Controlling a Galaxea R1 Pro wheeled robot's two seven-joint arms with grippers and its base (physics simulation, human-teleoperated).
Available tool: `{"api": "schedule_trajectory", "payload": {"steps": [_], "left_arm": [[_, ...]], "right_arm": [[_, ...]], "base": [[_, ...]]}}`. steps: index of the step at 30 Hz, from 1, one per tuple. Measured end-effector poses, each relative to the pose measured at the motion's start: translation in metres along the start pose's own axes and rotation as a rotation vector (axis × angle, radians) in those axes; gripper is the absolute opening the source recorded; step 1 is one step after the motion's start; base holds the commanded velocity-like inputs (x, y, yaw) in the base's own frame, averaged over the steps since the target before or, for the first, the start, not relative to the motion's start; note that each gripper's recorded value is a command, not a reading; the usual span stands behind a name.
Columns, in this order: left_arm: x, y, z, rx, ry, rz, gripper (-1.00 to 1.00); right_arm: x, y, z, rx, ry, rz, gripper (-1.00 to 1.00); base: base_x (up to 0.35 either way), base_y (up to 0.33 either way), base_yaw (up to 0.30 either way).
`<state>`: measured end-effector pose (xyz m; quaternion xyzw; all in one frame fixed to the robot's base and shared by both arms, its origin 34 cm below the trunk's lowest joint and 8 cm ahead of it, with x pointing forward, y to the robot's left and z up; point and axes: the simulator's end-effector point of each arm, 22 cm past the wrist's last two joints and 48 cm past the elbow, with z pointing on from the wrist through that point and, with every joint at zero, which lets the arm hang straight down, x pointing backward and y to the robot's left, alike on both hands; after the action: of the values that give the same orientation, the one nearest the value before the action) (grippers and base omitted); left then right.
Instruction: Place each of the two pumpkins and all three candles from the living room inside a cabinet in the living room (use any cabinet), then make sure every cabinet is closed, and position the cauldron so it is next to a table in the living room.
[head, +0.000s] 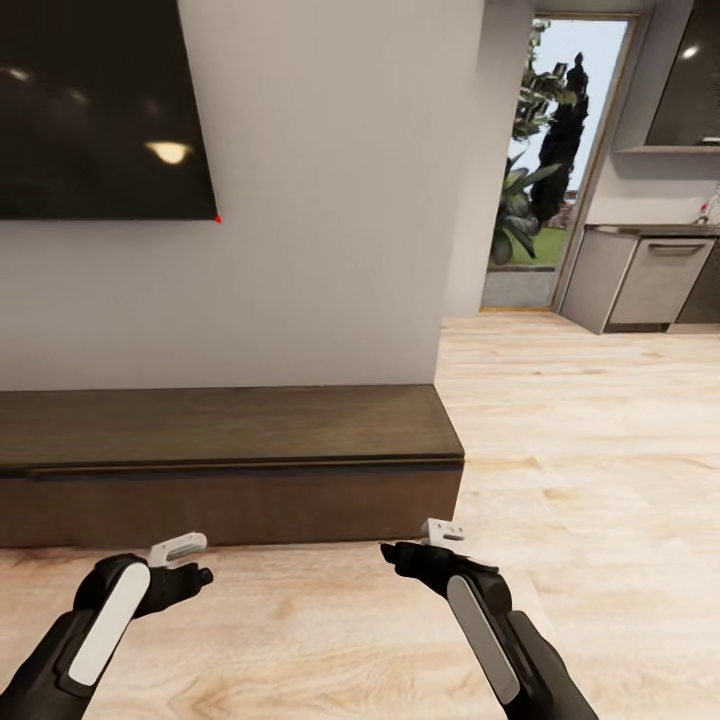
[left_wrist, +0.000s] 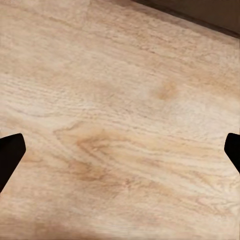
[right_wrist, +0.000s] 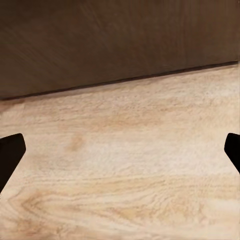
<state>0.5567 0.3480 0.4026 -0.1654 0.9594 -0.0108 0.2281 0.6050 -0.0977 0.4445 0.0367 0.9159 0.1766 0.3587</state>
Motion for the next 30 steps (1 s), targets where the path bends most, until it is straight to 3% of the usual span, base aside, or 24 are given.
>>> {"api": "schedule_trajectory", "payload": {"steps": [7, 15, 24, 30], "left_arm": [[-0.006, 0.0, -0.009, 0.003, -0.018, -0.002, 1.0], [-0.016, -0.002, -0.022, 0.013, -0.048, -0.004, 1.0], [-0.028, -0.005, -0.04, 0.027, -0.091, -0.005, 1.0], [-0.028, -0.007, -0.041, 0.031, -0.092, -0.005, 1.0]], "right_arm": [[-0.01, 0.006, -0.009, -0.005, -0.025, -0.012, 1.0], [-0.018, 0.009, -0.018, -0.001, -0.044, -0.027, 1.0], [-0.03, 0.015, -0.03, -0.004, -0.074, -0.039, 1.0], [-0.03, 0.015, -0.03, -0.004, -0.074, -0.039, 1.0]], "base": [[-0.025, 0.009, 0.0], [-0.26, 0.098, 0.006], [-0.057, 0.022, 0.224], [-0.002, 0.001, 0.274]]}}
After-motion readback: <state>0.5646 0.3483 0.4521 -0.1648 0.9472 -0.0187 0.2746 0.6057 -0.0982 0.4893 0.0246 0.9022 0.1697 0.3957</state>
